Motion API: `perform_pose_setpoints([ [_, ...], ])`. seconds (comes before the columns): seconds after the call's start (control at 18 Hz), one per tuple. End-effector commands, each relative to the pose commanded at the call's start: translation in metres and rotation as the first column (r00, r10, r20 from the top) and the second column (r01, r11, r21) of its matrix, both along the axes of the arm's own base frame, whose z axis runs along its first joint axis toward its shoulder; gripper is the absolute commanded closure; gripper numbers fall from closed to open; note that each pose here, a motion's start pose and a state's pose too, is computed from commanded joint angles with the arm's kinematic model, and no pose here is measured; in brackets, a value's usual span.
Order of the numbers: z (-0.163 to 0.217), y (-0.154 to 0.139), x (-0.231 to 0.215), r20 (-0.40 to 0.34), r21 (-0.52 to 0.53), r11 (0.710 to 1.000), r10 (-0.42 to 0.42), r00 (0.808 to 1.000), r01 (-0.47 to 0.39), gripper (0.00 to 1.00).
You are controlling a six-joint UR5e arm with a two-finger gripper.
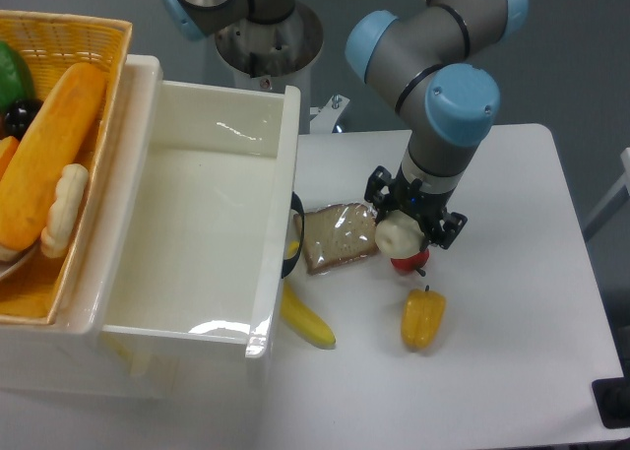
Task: Place the pear in the upper white drawer
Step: 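Close the gripper on the cream round object beside the red apple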
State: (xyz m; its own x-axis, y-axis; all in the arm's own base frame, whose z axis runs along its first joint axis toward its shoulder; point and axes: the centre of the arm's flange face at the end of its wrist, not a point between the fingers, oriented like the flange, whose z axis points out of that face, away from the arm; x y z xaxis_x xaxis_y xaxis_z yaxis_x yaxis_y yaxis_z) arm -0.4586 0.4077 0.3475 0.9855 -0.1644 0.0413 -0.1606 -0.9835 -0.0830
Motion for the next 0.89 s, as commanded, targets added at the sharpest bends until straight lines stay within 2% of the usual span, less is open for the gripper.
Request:
perform_pose_setpoints([
  [0.67, 0.016, -0.006, -0.008, -0.016, 0.019, 0.999, 0.028, 0.999, -0.027, 0.45],
  [0.89, 0.026, -0.007, -0.007, 0.003, 0.007, 0.999, 0.038, 0.999, -0.038, 0.45],
])
